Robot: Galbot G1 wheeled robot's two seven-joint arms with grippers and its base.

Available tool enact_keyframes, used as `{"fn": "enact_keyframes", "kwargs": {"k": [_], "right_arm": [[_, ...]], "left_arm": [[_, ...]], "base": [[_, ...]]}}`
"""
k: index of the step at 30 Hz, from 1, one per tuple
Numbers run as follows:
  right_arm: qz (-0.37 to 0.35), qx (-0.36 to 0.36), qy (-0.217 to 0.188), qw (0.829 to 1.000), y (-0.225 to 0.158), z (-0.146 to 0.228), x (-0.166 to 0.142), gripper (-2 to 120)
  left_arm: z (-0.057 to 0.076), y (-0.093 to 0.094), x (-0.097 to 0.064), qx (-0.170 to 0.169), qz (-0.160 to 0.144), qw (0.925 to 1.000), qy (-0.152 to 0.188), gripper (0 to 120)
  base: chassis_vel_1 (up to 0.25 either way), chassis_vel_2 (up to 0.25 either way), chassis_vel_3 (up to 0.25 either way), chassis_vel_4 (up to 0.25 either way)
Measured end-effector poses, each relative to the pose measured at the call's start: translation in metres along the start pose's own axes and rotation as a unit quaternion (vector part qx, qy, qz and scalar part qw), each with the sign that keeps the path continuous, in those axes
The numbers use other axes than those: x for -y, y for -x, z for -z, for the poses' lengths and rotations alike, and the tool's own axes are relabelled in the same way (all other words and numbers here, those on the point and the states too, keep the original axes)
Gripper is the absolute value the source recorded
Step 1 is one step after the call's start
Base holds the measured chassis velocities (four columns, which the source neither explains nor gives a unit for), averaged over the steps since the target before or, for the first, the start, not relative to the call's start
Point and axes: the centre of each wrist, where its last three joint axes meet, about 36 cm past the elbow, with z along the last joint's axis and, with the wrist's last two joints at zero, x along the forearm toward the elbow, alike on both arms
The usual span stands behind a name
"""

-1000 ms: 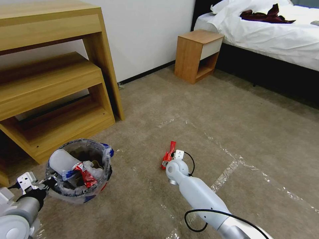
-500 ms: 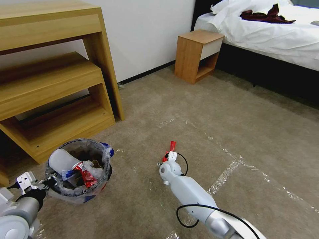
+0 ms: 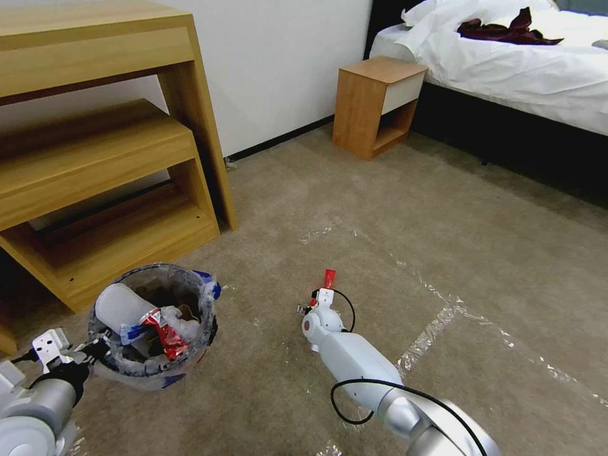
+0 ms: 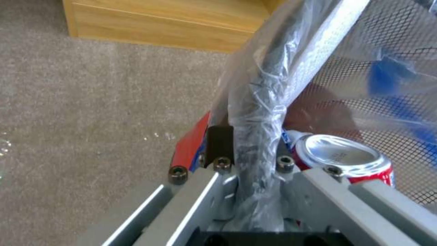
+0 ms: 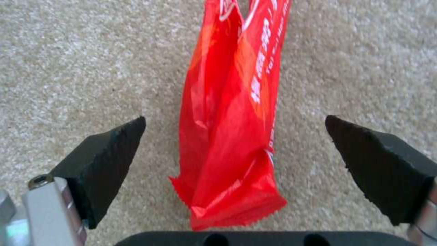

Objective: Pick up the trash bin and place the garbage on the floor into it.

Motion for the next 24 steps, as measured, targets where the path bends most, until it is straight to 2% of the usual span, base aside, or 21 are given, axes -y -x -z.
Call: {"fn": "enact_keyframes", "kwargs": {"k": [5,9,14,17,19,22,24], "right_arm": [[0.005,0.007,-0.003,1.0,0.002,-0.002,0.002,98],[0.008,0.015,-0.01,1.0,0.005,-0.008,0.005,81],[0.009,0.016,-0.016,1.0,0.006,-0.013,0.007,71],[0.008,0.02,-0.026,0.999,0.008,-0.02,0.01,56],[0.008,0.02,-0.028,0.999,0.009,-0.021,0.01,54],[0.014,0.024,-0.043,0.999,0.01,-0.034,0.01,44],[0.016,0.026,-0.045,0.999,0.01,-0.036,0.01,41]], "left_arm": [[0.0,-0.002,0.004,0.002,-0.006,1.0,0.0,1],[0.002,-0.005,0.008,0.003,-0.015,0.9999,-0.003,1],[0.002,-0.006,0.01,0.004,-0.018,0.9998,-0.003,1],[0.003,-0.008,0.013,0.006,-0.024,0.9997,-0.004,1],[0.003,-0.009,0.014,0.006,-0.025,0.9997,-0.004,1],[0.002,-0.011,0.016,0.006,-0.03,0.9995,-0.005,1],[0.002,-0.011,0.017,0.005,-0.03,0.9995,-0.006,1]], "base": [[0.0,0.0,0.0,0.0],[0.0,0.0,0.0,0.0],[0.0,0.0,0.0,0.0],[0.0,0.0,0.0,0.0],[0.0,0.0,0.0,0.0],[0.0,0.0,0.0,0.0],[0.0,0.0,0.0,0.0]]}}
